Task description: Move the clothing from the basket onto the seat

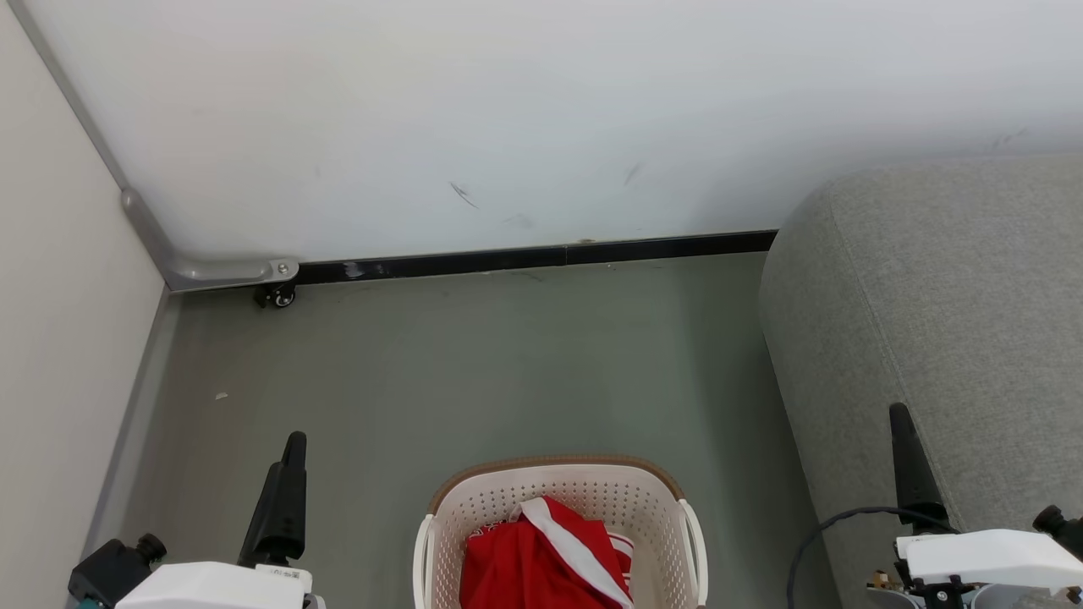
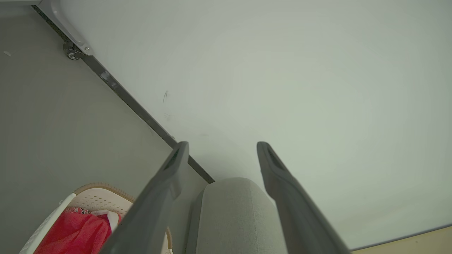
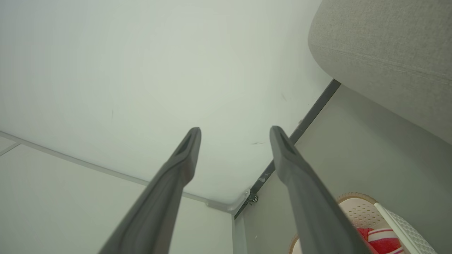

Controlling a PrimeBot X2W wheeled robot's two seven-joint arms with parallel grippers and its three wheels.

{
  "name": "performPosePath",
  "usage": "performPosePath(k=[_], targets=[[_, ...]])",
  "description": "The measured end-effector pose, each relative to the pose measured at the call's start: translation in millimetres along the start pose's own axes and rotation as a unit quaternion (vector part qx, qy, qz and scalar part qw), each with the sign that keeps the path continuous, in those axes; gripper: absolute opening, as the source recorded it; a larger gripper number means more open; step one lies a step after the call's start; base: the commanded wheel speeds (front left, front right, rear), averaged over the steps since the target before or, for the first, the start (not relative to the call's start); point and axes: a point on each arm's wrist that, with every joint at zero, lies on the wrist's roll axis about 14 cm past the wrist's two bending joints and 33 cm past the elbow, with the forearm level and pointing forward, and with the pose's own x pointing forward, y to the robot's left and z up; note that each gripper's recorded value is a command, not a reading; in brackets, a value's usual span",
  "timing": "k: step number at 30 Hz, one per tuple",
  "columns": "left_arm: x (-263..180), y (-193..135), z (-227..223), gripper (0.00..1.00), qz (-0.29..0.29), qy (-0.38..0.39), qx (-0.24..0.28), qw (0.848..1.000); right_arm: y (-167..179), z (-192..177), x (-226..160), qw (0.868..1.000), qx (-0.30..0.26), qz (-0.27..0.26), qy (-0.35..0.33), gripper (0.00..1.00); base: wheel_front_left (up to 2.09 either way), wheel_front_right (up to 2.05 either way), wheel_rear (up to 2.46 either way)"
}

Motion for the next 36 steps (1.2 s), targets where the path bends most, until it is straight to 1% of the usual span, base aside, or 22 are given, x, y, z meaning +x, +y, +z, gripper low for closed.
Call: performPosePath(k=[6, 13, 14, 16, 17, 22, 26, 36], targets=[[-1.3, -8.8, -0.7, 1.00, -0.013, -0.002, 0.061, 0.998, 4.8, -1.5, -1.3, 0.998, -0.055, 0.010, 0.000, 1.00, 0.00, 0.00, 0.00], [-7.1, -14.1, -6.2, 1.00, -0.022, 0.001, 0.141, 0.990, 10.1, -3.7, -3.0, 0.992, -0.126, 0.023, 0.000, 1.00, 0.00, 0.00, 0.00], [-7.1, -14.1, -6.2, 1.00, -0.022, 0.001, 0.141, 0.990, 10.1, -3.7, -3.0, 0.992, -0.126, 0.023, 0.000, 1.00, 0.00, 0.00, 0.00], [-8.4, -17.2, -8.9, 1.00, -0.027, 0.001, 0.175, 0.984, 11.5, -4.9, -3.8, 0.987, -0.155, 0.027, 0.001, 1.00, 0.00, 0.00, 0.00], [-8.4, -17.2, -8.9, 1.00, -0.027, 0.001, 0.175, 0.984, 11.5, -4.9, -3.8, 0.987, -0.155, 0.027, 0.001, 1.00, 0.00, 0.00, 0.00], [-10.0, -22.4, -13.0, 1.00, -0.038, 0.001, 0.227, 0.973, 13.2, -8.5, -4.9, 0.979, -0.200, 0.034, 0.003, 1.00, 0.00, 0.00, 0.00], [-14.6, -19.8, -17.4, 1.00, -0.036, 0.003, 0.270, 0.962, 14.9, -12.7, -5.6, 0.972, -0.230, 0.041, 0.007, 1.00, 0.00, 0.00, 0.00], [-16.9, -20.9, -20.2, 1.00, -0.038, -0.007, 0.349, 0.936, 19.3, -16.7, -6.5, 0.953, -0.297, 0.058, 0.004, 1.00, 0.00, 0.00, 0.00]])
